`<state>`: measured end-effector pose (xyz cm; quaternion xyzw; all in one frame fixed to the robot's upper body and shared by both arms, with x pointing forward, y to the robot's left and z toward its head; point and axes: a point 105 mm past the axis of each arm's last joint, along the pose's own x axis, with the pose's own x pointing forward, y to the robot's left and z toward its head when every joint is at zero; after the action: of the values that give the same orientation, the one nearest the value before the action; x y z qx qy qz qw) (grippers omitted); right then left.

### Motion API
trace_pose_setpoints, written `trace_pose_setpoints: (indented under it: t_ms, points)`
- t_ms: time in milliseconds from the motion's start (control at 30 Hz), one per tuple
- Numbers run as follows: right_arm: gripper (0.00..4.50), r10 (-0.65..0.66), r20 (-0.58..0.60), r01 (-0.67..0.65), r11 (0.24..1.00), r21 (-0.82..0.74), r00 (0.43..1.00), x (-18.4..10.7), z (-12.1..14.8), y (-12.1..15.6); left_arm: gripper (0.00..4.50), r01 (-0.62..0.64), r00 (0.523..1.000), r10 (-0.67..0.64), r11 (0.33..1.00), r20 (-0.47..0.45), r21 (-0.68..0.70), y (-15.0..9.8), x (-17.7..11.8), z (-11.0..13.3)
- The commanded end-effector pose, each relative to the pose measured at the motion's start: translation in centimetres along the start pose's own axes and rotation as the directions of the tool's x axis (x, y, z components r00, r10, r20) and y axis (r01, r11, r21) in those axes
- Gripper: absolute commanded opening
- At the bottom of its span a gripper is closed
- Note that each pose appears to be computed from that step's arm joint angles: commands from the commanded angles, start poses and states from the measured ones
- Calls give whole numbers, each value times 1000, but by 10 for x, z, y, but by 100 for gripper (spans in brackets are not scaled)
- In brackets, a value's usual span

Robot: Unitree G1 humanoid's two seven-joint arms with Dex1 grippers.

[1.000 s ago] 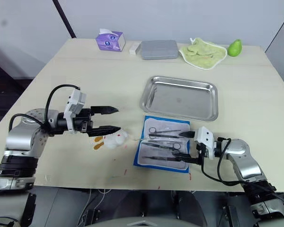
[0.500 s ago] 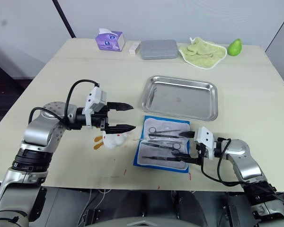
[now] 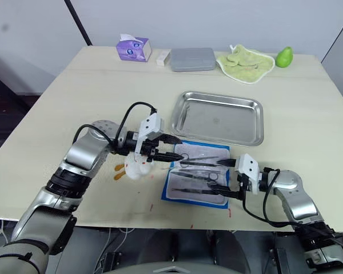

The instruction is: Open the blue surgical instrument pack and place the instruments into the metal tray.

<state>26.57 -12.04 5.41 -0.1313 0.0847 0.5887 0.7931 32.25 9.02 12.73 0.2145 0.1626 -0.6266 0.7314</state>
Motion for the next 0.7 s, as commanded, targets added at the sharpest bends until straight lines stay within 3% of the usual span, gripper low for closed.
trace_pose_setpoints:
  t_ms: [33, 700]
  points:
    - [450, 12, -83, -6, 997, 83, 996, -1, -25, 8, 290, -5, 1000, 6, 999, -17, 45, 5, 9, 5]
    - [450, 7, -81, 0, 996, 88, 997, -1, -25, 11, 290, -7, 993, 23, 989, -112, 145, 9, 32, -8]
